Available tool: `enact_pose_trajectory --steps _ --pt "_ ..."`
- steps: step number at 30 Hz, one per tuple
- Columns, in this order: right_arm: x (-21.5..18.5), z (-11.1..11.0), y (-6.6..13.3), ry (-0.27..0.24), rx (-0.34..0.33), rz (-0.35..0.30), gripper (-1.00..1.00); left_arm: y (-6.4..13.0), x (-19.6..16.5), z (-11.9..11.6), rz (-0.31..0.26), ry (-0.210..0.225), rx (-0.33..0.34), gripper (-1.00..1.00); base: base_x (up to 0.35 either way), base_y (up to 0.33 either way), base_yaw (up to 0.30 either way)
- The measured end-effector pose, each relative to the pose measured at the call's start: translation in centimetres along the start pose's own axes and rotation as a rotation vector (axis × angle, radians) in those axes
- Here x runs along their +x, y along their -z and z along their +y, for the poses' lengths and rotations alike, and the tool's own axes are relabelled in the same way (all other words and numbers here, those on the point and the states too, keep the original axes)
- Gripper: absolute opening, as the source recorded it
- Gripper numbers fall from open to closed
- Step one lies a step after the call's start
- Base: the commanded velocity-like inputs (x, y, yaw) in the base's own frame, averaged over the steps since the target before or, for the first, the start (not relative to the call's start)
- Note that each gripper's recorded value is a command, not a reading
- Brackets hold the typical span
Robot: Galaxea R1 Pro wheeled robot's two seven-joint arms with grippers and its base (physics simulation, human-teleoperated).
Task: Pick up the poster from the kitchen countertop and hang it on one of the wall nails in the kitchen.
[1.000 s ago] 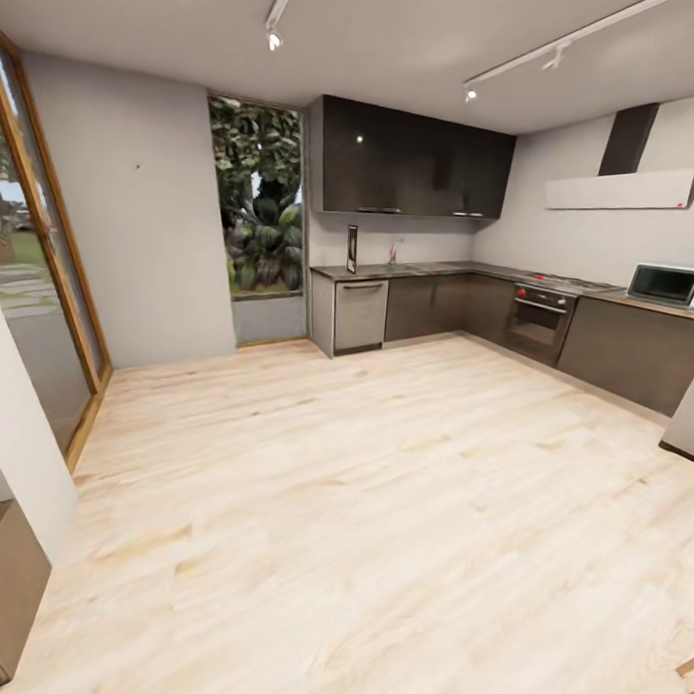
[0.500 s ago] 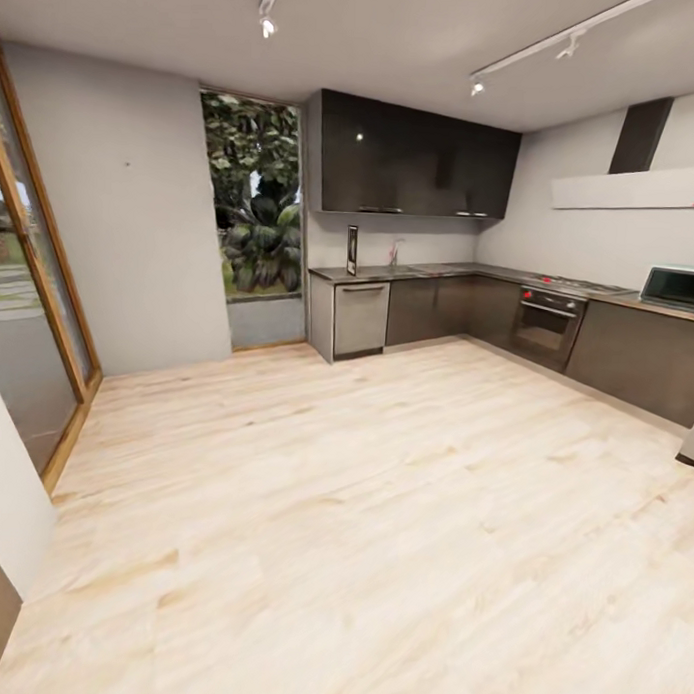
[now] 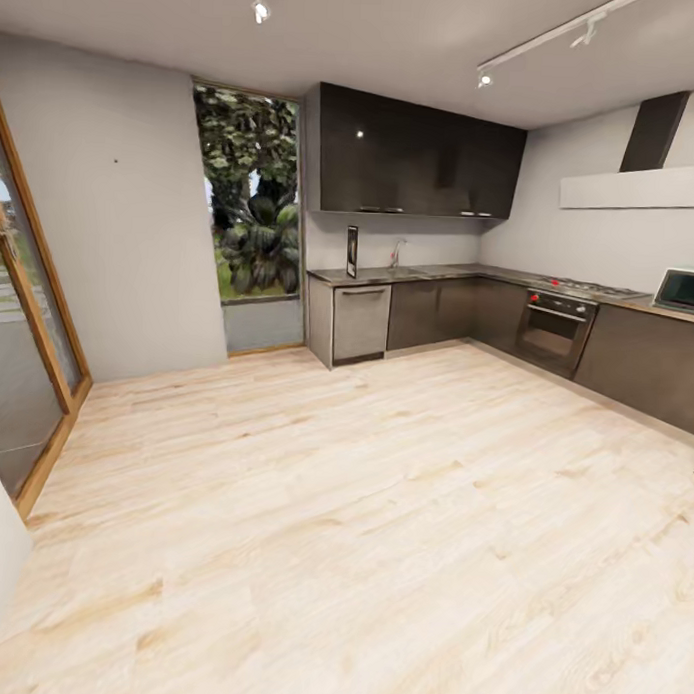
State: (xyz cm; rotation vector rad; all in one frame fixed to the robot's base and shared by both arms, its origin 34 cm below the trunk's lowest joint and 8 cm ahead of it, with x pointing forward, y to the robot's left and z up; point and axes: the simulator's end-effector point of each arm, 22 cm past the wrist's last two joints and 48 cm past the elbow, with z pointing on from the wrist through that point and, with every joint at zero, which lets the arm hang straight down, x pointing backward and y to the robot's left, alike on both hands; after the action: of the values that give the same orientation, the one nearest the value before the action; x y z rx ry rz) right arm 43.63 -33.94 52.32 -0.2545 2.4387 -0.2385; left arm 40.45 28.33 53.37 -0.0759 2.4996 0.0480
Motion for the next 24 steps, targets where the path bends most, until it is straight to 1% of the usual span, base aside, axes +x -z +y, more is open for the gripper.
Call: enact_pose_trajectory --steps 6,24 --pt "0.01 -0.04 0.0 0.0 0.0 0.0 1.0 0.0 -0.01 0.01 0.0 -0.001 0.0 1.0 0.339 0.04 0.0" --pt "0.01 -0.03 0.0 -0.002 0.001 0.0 1.0 0.0 0.0 0.02 0.0 0.001 0.0 1.0 0.339 0.081 0.0"
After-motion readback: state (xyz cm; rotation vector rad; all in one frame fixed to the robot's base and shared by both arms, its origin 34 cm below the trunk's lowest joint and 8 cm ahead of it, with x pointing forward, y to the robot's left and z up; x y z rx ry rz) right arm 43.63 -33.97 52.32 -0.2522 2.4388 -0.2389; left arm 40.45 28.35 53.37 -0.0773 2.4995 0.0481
